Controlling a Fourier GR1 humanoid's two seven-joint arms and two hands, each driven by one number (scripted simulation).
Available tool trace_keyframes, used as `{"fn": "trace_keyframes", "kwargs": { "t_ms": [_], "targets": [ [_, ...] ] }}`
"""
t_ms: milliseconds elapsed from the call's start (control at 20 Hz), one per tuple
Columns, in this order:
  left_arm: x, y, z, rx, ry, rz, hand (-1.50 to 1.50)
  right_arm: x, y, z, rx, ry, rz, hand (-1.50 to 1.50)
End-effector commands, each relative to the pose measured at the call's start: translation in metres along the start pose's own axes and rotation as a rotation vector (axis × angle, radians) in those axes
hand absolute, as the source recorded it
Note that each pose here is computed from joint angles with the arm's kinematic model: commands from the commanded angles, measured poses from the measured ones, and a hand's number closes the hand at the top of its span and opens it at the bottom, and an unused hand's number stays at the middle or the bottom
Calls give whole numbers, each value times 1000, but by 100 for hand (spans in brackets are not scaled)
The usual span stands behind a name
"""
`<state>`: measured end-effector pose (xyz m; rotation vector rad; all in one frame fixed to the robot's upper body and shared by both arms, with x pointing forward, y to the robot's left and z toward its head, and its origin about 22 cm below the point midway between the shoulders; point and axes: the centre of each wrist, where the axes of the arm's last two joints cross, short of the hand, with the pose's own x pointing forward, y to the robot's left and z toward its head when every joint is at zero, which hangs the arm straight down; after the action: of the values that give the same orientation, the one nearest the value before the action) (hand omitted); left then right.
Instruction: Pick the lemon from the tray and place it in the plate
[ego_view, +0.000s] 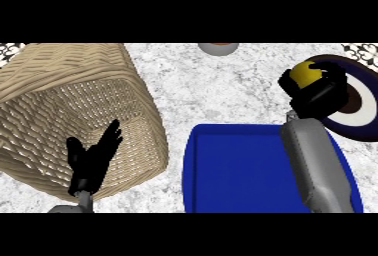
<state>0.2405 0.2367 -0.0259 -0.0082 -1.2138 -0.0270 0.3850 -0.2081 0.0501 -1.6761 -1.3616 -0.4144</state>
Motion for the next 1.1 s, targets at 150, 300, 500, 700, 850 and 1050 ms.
{"fn": "trace_keyframes", "kwargs": {
  "t_ms": [150,300,500,700,850,1050],
  "targets": [
    [-20,4,10,-13,33,-3,0,-48,7,-65,-203,110,-41,150],
    [-6,0,1,-8,3,0,0,-82,4,-90,-239,98,-10,150],
    [-6,-2,1,1,14,-2,0,-86,4,-109,-241,112,3,150],
    [-13,-2,0,-12,17,8,0,-110,-5,-121,-269,110,24,150],
    [3,-3,-6,-16,4,-7,0,-101,-11,-143,-160,308,93,150],
    [-1,-11,-4,-42,4,-1,0,-119,-11,-135,13,317,247,-150]
  ]
}}
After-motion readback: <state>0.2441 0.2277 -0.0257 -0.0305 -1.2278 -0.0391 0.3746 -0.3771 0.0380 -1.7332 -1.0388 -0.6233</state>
